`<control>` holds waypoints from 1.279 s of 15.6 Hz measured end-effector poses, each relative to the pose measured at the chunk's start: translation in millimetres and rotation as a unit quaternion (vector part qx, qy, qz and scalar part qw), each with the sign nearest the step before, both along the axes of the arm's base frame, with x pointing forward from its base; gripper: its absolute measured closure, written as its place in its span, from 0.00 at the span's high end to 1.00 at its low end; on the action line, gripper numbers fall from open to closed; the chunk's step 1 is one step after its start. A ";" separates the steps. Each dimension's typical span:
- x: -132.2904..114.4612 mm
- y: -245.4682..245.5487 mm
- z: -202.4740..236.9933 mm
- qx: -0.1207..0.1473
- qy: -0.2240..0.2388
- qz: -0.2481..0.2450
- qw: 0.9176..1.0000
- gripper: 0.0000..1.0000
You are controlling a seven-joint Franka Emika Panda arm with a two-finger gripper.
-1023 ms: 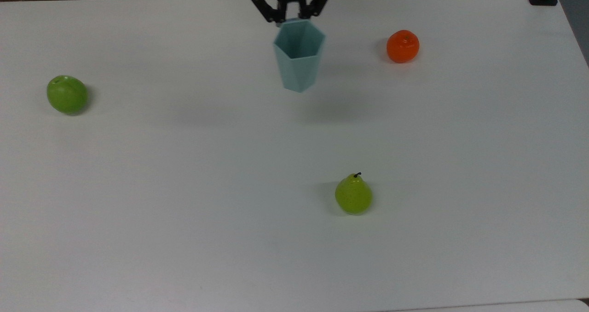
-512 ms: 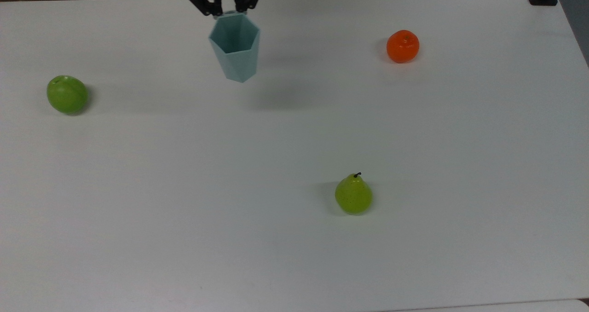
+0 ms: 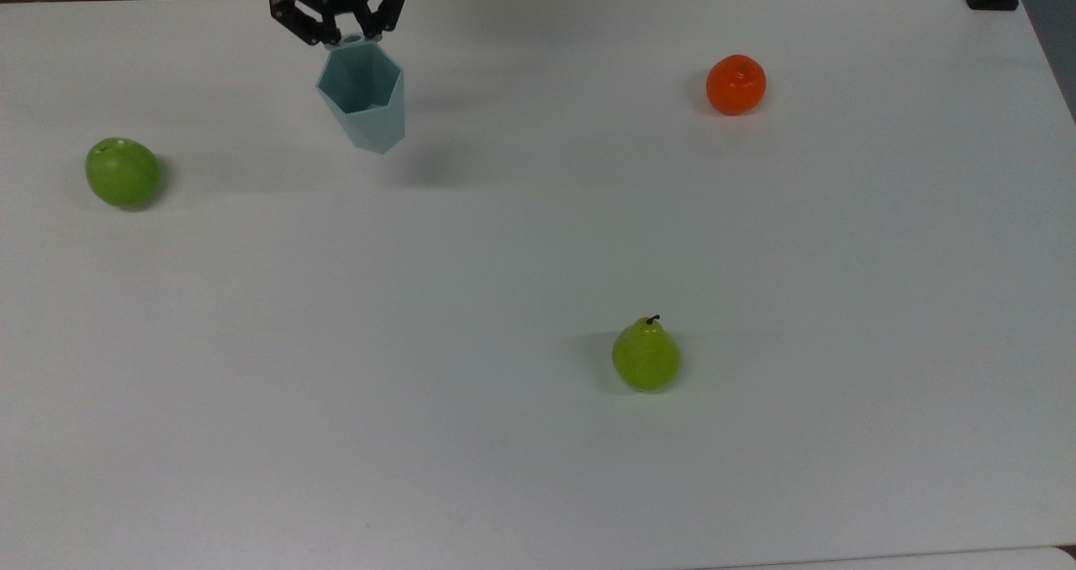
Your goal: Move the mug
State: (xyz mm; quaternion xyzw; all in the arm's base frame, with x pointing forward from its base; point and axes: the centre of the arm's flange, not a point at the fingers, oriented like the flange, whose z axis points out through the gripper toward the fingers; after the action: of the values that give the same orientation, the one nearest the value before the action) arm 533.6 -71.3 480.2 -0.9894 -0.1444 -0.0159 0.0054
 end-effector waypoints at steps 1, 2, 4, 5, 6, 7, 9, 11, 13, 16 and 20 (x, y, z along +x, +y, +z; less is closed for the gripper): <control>-0.1 -2.1 -11.2 -0.004 -0.003 0.000 1.000 0.25; 0.6 -2.5 -24.3 -0.009 -0.005 0.001 1.000 0.25; 3.6 -2.4 -48.2 -0.015 -0.003 0.002 1.000 0.25; 6.0 -3.7 -58.4 -0.018 -0.001 0.000 1.000 0.25; 8.9 -5.3 -67.2 -0.021 0.001 -0.001 1.000 0.25; 11.5 -6.5 -75.7 -0.025 0.003 -0.002 1.000 0.25; 16.2 -7.4 -90.9 -0.030 0.004 -0.002 1.000 0.25; 19.5 -7.2 -102.2 -0.034 0.004 -0.002 0.999 0.25; 19.7 -7.0 -111.4 -0.036 0.009 -0.002 0.999 0.25; 19.1 -6.9 -114.3 -0.036 0.010 -0.001 0.999 0.25; 17.7 -6.3 -117.9 -0.029 0.013 -0.008 0.999 0.42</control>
State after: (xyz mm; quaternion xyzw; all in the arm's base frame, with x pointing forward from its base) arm 551.3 -77.6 362.3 -0.9904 -0.1363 0.0006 -0.0211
